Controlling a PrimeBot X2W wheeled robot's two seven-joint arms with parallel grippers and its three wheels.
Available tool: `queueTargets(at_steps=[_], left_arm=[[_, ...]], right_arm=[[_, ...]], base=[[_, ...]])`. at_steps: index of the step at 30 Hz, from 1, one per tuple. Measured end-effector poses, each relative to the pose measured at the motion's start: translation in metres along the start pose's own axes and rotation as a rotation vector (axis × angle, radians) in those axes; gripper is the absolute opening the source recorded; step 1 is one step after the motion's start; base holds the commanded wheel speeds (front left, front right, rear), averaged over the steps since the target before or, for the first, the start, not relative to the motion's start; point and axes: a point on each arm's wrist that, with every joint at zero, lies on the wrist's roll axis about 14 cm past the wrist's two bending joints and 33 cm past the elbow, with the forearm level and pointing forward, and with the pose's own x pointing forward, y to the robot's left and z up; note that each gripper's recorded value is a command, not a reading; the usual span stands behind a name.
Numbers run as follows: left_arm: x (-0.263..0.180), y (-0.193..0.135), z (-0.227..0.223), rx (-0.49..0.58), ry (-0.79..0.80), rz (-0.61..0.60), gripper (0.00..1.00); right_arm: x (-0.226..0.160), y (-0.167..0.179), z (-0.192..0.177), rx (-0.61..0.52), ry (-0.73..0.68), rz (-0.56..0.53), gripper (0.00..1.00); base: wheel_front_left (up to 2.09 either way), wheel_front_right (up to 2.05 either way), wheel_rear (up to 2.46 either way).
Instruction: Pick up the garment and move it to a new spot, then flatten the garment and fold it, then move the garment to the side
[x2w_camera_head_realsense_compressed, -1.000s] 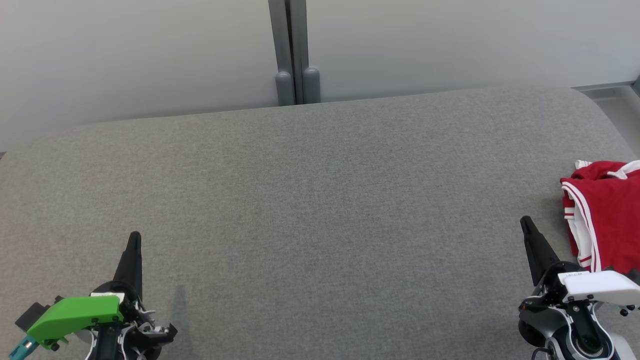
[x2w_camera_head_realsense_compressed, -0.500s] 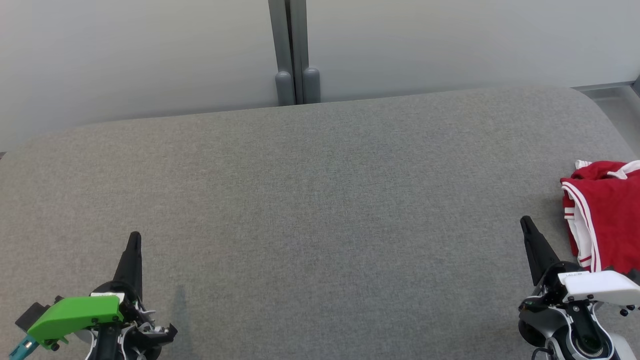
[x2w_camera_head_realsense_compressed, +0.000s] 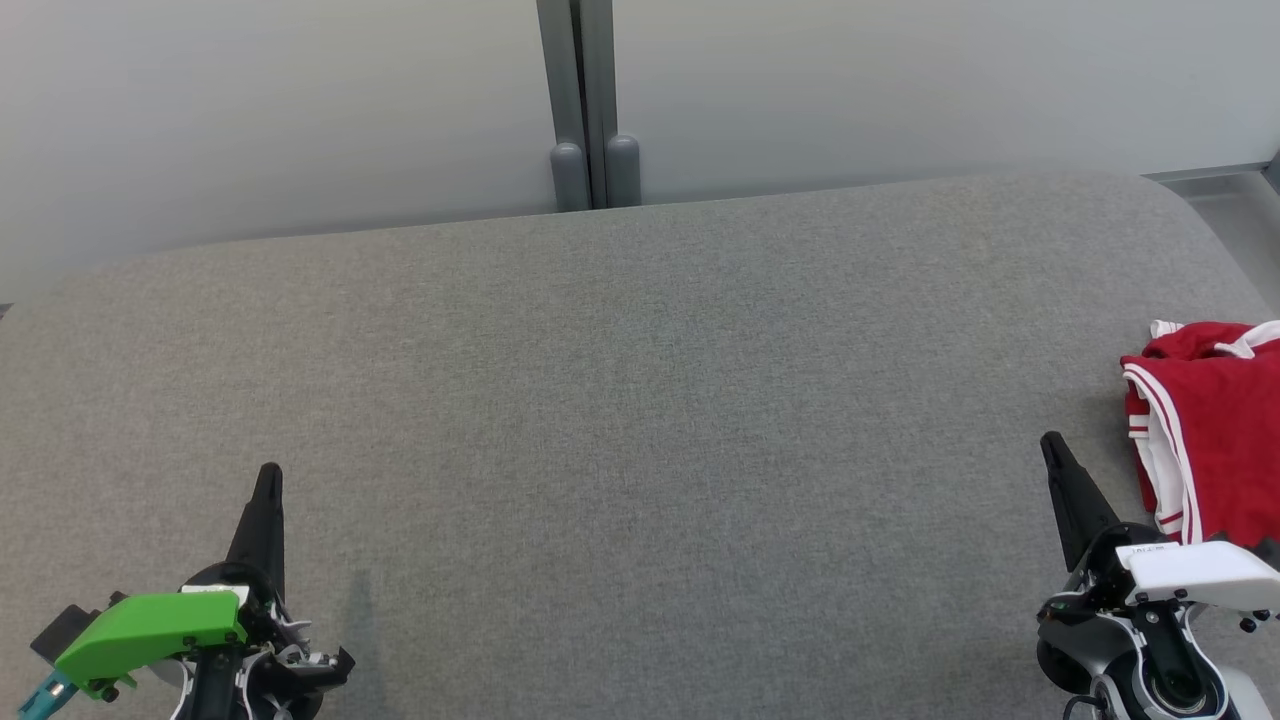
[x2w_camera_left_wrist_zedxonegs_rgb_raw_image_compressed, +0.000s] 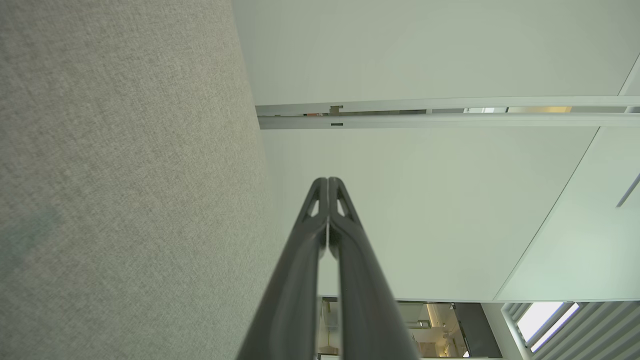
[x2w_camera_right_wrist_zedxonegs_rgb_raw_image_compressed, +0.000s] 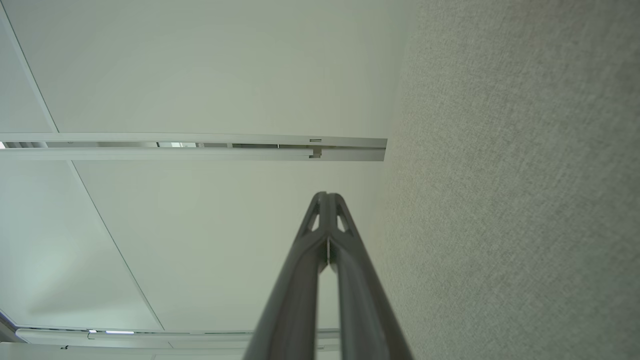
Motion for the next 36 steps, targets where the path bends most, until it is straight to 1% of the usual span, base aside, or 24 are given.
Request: queueTargets(at_steps=[36], left_arm=[[0.0000,-0.0001,0.0000,0.000,0.000,0.000,0.00]], right_arm=[[0.0000,0.0001,0.0000,0.000,0.000,0.000,0.00]], base=[[0.00,0.00,0.00]])
